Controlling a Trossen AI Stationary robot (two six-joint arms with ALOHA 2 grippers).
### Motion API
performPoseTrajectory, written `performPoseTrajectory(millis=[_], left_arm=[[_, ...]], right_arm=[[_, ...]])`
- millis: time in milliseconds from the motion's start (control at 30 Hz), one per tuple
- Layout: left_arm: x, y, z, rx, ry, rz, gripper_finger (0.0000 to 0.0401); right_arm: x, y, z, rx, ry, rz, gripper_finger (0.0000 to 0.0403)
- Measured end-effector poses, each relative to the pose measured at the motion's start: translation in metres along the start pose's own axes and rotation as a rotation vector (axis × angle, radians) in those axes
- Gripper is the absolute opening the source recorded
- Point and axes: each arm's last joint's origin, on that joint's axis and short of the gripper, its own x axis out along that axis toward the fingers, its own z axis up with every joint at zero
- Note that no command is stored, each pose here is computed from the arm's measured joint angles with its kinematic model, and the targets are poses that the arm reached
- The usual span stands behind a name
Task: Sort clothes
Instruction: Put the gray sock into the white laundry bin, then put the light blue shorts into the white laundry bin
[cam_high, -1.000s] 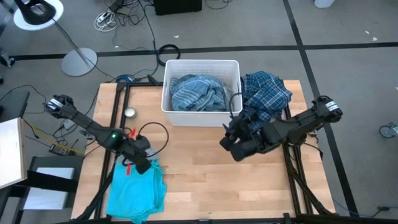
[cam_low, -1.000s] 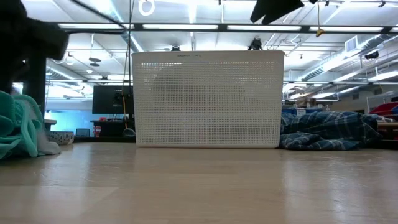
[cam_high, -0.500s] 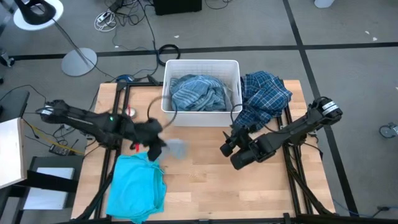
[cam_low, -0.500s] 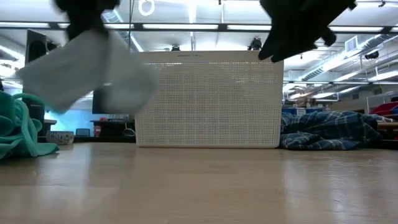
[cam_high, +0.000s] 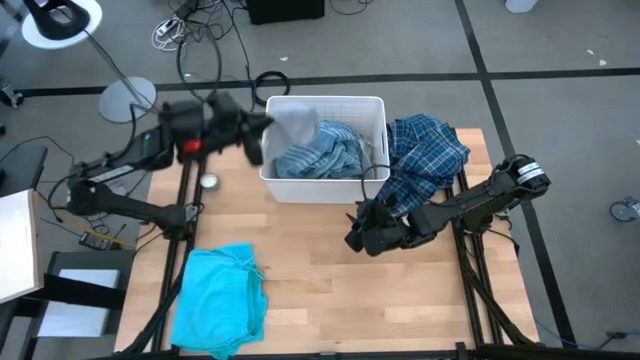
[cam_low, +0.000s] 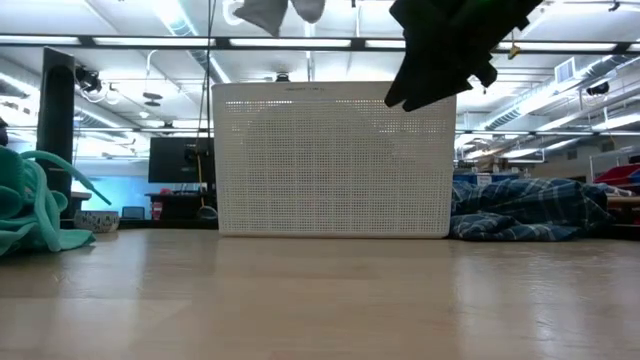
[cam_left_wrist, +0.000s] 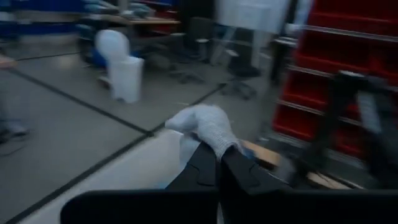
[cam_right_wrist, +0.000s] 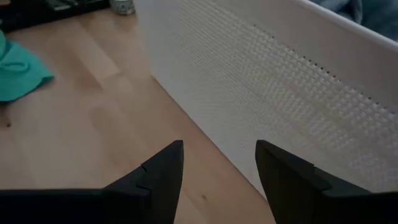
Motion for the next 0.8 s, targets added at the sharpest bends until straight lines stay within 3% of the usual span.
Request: performPoseTrajectory(millis=[133,267,500,800], left_arm=[[0.029,0.021,0.005,-0.002,0.011,0.122,0.0002],[0.06,0.038,-0.005,-0.024,0.058,0.198,0.0012],[0.096,0.068,-0.039,-0.12,0.307,0.133,0.0061],[0.089,0.084,-0.054,-0.125,0.508,0.078,0.0126]], right_arm=[[0.0,0.0,0.0,-0.019,0.001,0.0,0.0199],[0.0,0.0,0.0,-0.039,0.003,-0.002,0.0197],[0.001,-0.001,-0.001,-0.058,0.024,0.015,0.0196],[0.002,0.0,0.0,-0.095,0.045,0.05,0.0194]])
